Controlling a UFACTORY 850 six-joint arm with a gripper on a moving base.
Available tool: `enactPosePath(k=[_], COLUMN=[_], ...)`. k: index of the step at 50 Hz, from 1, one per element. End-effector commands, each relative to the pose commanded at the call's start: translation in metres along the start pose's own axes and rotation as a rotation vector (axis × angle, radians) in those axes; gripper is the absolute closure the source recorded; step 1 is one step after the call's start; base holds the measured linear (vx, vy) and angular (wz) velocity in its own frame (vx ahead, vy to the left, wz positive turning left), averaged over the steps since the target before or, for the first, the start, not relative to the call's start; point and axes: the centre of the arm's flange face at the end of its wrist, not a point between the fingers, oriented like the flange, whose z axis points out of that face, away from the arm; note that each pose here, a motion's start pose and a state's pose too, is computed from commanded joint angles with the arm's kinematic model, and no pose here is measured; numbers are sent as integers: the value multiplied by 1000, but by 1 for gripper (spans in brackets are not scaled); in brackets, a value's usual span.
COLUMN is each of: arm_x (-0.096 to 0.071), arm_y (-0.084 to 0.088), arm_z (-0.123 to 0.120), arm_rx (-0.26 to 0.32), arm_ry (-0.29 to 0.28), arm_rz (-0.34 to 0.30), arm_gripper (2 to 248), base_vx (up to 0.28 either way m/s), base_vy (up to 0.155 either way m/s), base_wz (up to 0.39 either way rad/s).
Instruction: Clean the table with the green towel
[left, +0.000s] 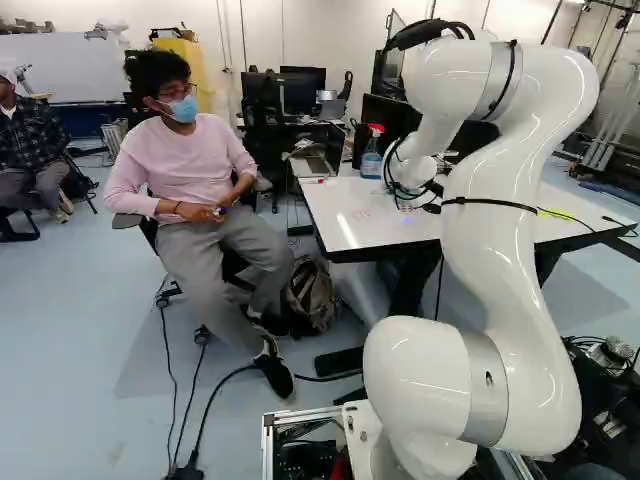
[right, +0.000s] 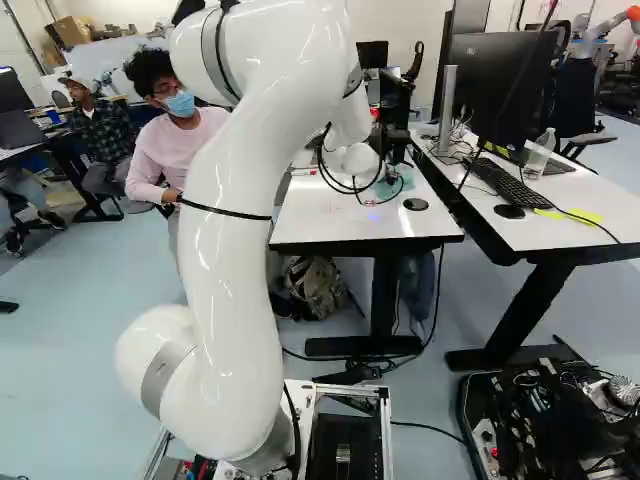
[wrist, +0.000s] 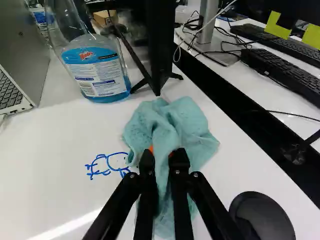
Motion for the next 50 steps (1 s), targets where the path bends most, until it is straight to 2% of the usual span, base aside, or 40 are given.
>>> enactPosePath(k=[50], arm_x=[-1], arm_y=[-85], arm_z=[-1], arm_rx=[107], arm_ry=[3], arm_rz=[-69], arm_gripper=[213], base_vx=[0], base_vy=[0], base_wz=[0])
